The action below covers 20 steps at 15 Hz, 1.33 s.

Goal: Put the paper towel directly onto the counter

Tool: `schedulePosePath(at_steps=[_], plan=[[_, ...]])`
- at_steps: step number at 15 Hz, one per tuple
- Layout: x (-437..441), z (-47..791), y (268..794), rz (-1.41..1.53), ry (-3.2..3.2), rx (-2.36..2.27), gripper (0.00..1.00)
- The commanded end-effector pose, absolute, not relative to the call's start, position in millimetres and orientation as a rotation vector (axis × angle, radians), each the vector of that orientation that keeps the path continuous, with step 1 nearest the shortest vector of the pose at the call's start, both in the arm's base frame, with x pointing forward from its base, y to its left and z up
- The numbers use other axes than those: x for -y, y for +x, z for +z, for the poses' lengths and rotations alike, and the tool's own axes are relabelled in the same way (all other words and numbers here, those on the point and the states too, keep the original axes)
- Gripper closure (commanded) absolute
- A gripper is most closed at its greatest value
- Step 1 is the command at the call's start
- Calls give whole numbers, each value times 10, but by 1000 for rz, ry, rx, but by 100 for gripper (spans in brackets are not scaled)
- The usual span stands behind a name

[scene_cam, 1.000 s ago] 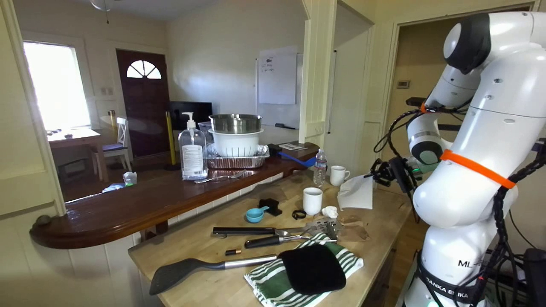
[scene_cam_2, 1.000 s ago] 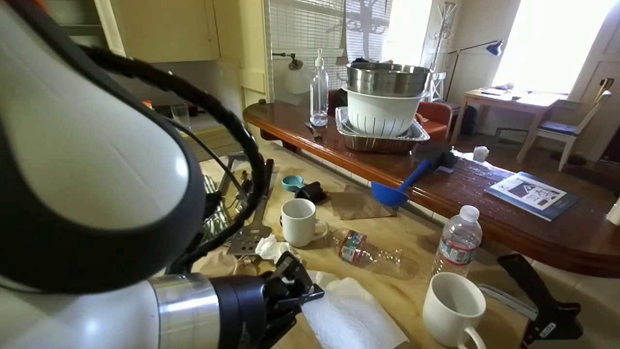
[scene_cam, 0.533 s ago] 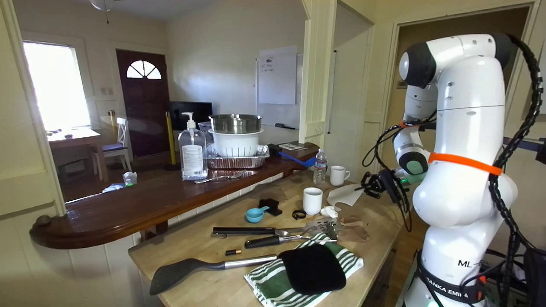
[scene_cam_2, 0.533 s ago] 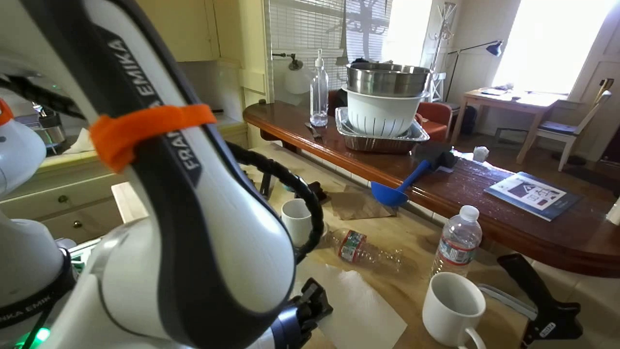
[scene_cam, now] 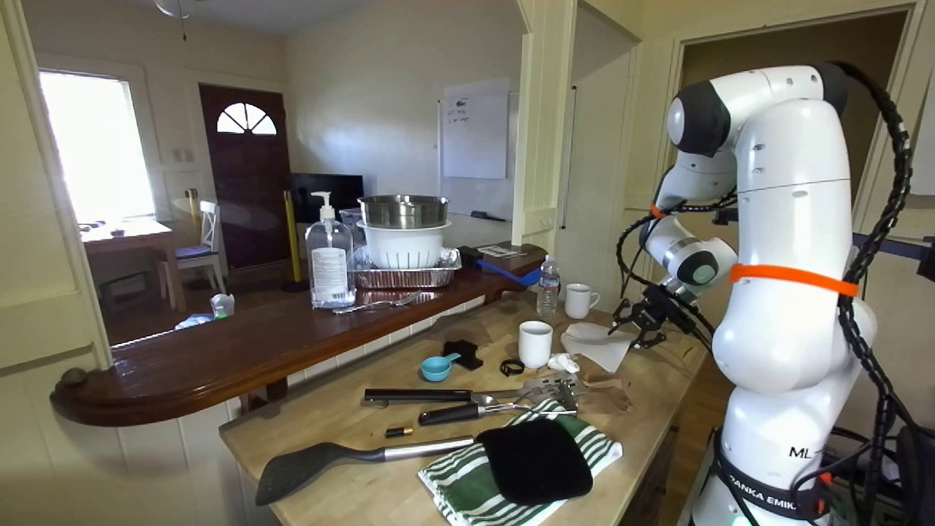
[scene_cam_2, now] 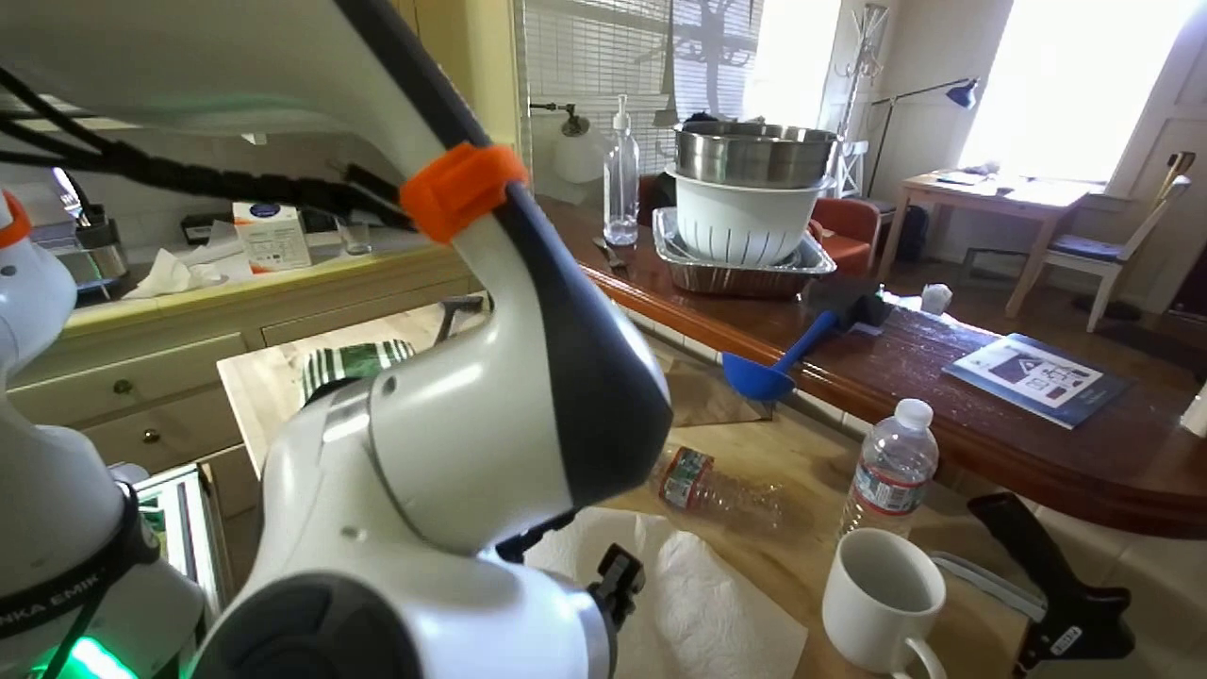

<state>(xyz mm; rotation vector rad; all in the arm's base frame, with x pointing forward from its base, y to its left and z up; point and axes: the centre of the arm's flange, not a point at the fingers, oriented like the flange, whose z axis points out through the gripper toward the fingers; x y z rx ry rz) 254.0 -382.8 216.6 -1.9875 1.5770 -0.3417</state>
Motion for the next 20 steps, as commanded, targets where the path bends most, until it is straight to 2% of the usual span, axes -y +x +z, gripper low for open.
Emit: schedulePosePath(at_steps=[1,3,7,14,15,20], plan=[[3596,2970,2549,-174,-2168,-1599,6],[3506,3126,2660,-98,-2289,-1571,0],[3310,3326,2950,45,-2543,-1392,0],[3045,3780,3416,68,-3069,-1068,0],[3440,3271,3677,64,-2982,-1134,0],[3412,3393,3780,48,-3061,-1076,0]])
